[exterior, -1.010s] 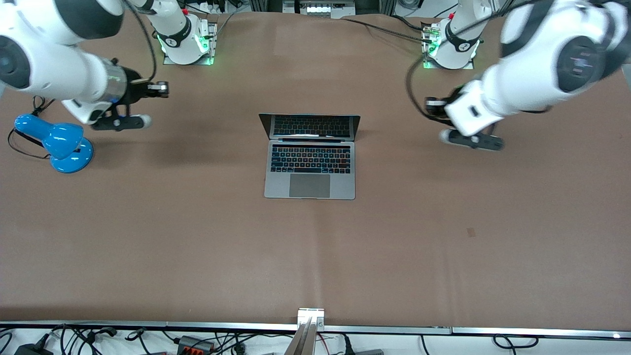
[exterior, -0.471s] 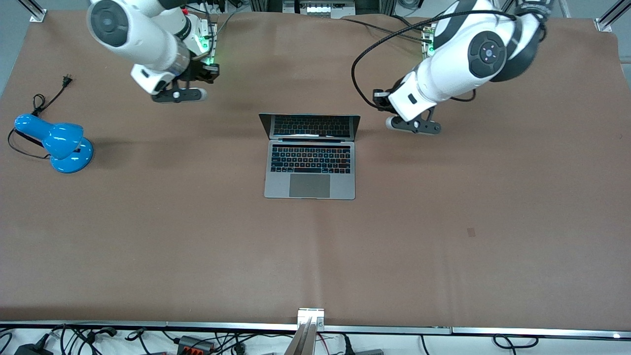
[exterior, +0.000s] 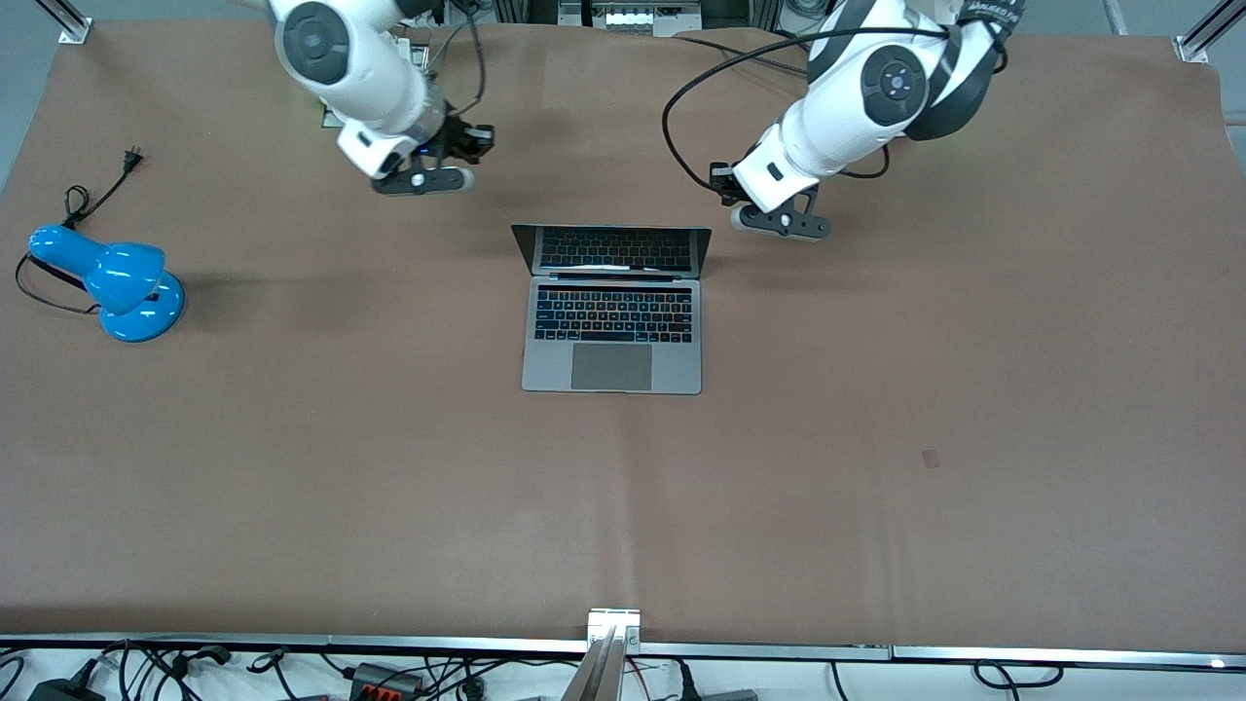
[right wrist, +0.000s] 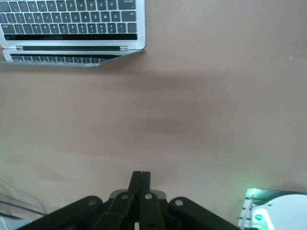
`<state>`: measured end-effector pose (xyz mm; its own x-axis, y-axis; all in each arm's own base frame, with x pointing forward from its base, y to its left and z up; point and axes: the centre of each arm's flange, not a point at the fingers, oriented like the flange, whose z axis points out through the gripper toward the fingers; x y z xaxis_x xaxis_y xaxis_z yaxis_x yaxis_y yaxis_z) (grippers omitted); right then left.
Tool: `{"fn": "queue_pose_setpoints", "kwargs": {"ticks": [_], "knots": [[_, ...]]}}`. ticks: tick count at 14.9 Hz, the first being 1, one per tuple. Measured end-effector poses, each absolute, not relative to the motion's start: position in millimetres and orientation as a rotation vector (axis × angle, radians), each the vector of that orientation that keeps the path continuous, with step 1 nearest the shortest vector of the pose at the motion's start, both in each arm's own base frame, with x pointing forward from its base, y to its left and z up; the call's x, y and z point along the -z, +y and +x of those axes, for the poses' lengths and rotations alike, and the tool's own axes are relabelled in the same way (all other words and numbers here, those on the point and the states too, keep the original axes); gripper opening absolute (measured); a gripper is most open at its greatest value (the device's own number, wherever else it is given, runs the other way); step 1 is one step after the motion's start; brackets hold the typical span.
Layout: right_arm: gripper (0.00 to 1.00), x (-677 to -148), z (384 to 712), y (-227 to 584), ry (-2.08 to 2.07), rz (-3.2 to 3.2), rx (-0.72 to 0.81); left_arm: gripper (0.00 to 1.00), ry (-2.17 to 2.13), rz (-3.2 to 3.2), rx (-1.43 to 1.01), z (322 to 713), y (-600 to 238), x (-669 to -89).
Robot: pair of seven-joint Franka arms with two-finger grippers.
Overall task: Close laptop with both arms from behind
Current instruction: 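Move the left gripper and the right gripper toward the laptop screen, then lower both grippers behind the laptop screen's back edge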
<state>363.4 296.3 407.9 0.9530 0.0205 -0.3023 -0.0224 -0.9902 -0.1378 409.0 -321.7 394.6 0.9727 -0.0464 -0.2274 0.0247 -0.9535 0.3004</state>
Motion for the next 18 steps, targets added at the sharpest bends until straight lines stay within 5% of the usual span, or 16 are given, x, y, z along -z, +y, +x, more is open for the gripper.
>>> {"fn": "queue_pose_setpoints", "kwargs": {"ticks": [7, 18], "knots": [[0.01, -366.6, 376.3, 319.8, 0.023, -2.963, -0.383, 0.01, -0.046, 2.805, 0.289, 383.2, -344.5, -369.8], [0.01, -337.3, 417.6, 359.4, 0.04, -2.935, -0.385, 0.01, 0.005, 2.753, 0.206, 396.4, -355.0, -332.2]]}}
